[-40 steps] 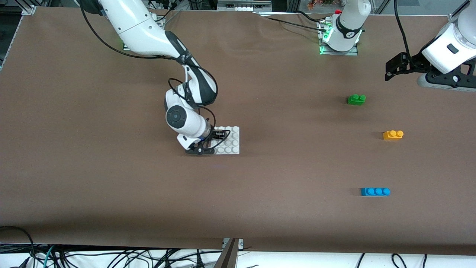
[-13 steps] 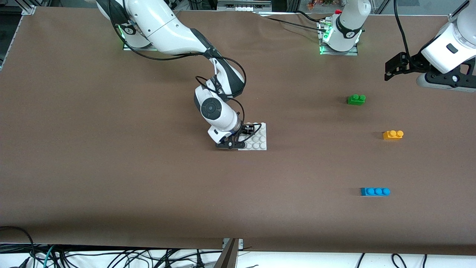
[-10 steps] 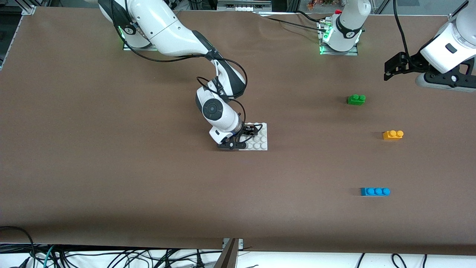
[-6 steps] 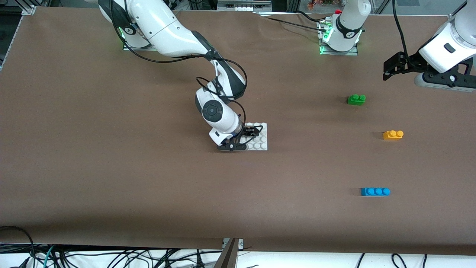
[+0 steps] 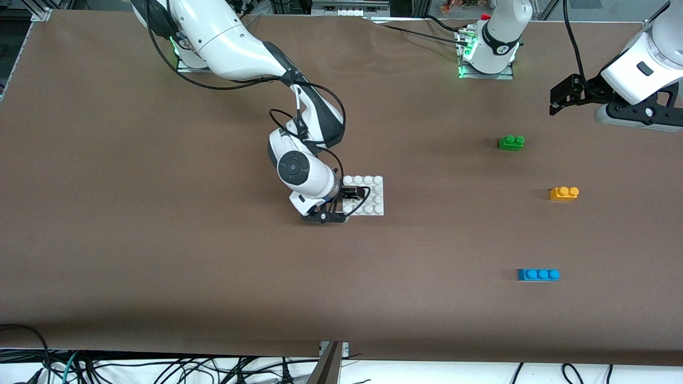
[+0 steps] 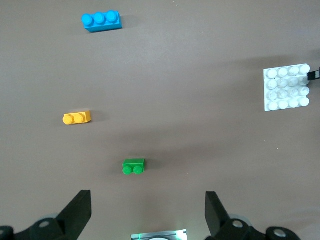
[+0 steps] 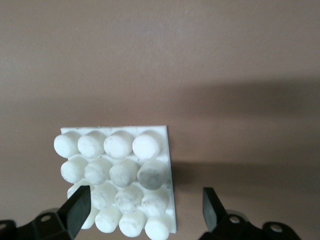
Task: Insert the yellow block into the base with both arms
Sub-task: 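Open the right gripper and draw it back from the base plate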
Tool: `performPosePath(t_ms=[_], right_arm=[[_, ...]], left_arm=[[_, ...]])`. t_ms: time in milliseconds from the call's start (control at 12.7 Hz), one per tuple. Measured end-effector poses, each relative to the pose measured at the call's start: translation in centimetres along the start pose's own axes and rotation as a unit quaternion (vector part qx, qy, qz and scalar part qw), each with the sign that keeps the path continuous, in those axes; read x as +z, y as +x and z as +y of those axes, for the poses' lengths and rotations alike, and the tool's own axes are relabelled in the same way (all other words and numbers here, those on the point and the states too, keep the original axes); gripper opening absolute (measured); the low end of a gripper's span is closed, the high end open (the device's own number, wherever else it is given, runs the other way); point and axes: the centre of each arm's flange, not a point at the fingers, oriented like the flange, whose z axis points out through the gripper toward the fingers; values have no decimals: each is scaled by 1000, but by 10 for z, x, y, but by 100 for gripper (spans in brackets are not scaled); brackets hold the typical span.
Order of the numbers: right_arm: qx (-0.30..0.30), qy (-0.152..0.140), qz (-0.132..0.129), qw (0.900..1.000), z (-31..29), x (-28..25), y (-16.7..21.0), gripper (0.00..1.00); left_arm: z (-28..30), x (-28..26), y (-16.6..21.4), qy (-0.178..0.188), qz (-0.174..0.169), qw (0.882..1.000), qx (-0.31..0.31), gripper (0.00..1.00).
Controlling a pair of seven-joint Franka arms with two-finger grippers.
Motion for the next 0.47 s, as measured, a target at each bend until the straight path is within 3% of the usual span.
performPosePath(t_ms=[471], right_arm=[[7, -40, -14, 999, 41, -59, 27, 100]], left_arm=[[0, 0, 0, 0, 0, 1000, 0, 100]])
